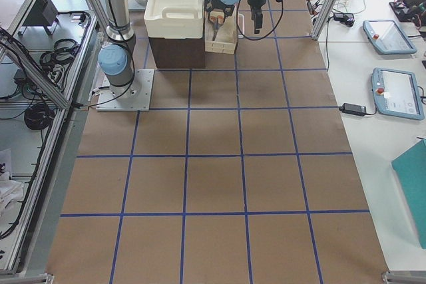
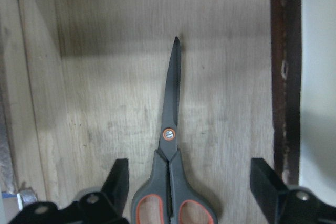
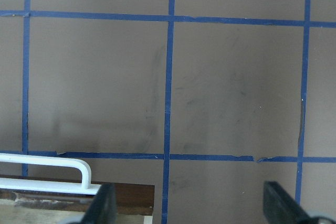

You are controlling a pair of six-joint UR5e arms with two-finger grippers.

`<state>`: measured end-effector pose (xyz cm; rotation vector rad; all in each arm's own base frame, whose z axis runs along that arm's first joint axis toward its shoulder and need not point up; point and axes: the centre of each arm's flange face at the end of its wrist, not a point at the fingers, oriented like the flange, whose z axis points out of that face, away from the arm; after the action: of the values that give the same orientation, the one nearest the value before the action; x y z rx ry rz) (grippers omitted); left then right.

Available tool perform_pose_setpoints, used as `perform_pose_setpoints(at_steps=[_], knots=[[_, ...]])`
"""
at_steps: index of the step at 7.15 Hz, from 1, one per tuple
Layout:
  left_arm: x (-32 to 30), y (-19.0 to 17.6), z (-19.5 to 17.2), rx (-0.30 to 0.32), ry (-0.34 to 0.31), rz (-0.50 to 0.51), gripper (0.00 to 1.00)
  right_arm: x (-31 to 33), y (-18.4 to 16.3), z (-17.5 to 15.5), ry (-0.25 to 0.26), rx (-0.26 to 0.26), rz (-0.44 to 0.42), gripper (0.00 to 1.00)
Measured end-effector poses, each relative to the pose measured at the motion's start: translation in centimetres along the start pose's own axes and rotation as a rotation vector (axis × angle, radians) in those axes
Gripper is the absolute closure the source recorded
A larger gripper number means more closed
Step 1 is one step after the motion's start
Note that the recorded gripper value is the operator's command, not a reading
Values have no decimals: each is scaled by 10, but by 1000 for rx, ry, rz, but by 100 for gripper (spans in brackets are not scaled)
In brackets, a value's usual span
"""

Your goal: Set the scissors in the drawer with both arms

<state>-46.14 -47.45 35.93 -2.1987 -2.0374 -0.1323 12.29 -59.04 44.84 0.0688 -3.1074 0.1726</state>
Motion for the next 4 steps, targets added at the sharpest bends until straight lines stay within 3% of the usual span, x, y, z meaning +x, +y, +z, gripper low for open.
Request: perform_pose_setpoints(at_steps=[2,4], knots=[[-6,27,-31,26,-46,-75,14,-1,1,2,-1,-2,0,0],[-15,75,-73,69,-96,-300,0,-8,3,0,-16,1,-2,0]])
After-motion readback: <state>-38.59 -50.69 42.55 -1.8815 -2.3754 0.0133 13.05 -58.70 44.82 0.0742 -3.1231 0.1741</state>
